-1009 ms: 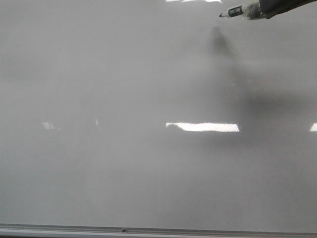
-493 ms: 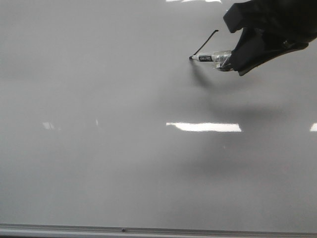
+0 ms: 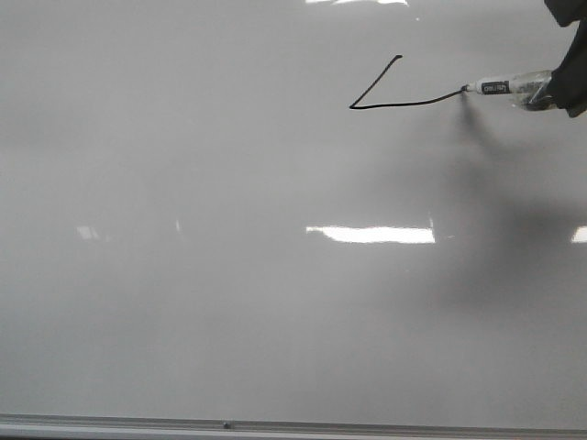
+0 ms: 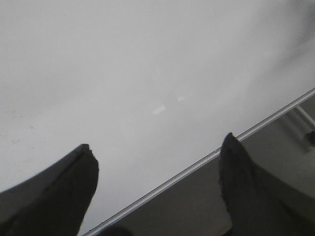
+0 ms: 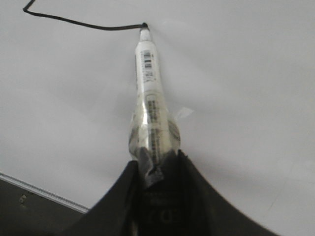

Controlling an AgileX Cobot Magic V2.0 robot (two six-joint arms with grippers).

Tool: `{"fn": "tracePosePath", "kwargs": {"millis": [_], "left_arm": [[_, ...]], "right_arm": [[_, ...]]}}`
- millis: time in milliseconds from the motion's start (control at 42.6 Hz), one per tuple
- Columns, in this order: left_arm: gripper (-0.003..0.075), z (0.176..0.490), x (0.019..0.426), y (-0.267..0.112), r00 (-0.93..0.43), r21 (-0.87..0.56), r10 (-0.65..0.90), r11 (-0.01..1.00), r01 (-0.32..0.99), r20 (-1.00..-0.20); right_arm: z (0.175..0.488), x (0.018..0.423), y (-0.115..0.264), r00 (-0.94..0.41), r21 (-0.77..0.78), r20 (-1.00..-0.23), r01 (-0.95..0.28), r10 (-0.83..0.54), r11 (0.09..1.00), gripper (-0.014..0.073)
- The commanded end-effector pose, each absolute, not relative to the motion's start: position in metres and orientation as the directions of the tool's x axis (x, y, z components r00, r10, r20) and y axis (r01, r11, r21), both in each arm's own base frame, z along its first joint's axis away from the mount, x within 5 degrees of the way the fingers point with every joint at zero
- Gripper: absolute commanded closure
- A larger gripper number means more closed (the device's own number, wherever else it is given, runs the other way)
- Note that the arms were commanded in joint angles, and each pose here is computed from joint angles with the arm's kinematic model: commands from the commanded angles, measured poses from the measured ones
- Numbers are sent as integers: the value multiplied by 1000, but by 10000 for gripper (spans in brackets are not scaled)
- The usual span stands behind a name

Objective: Write number 4 on whiteboard

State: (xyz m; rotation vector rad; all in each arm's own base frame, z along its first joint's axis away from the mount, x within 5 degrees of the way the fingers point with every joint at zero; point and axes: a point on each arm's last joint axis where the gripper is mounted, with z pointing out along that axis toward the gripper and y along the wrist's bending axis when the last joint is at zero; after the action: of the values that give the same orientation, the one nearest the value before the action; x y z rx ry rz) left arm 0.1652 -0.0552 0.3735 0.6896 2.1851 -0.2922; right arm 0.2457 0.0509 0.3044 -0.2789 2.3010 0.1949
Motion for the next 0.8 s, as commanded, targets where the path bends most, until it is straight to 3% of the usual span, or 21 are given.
{"fn": "tracePosePath", "kwargs": {"millis": [0,328,774], "left_arm": [[219,388,165,-56,-470,15,321,838,546,-822],[219,389,165,-56,-468,16,320,838,545,-823],[219,389,165,-56,-468,16,320,838,545,-823]], "right_arm": [[335,236,55,-546,38,-828,-285,-129,958,663],[351,232,78,-393,19,-910,-360,-133,933,663],[325,258,83,-445,-17,-877,-354,-184,935,663]]}}
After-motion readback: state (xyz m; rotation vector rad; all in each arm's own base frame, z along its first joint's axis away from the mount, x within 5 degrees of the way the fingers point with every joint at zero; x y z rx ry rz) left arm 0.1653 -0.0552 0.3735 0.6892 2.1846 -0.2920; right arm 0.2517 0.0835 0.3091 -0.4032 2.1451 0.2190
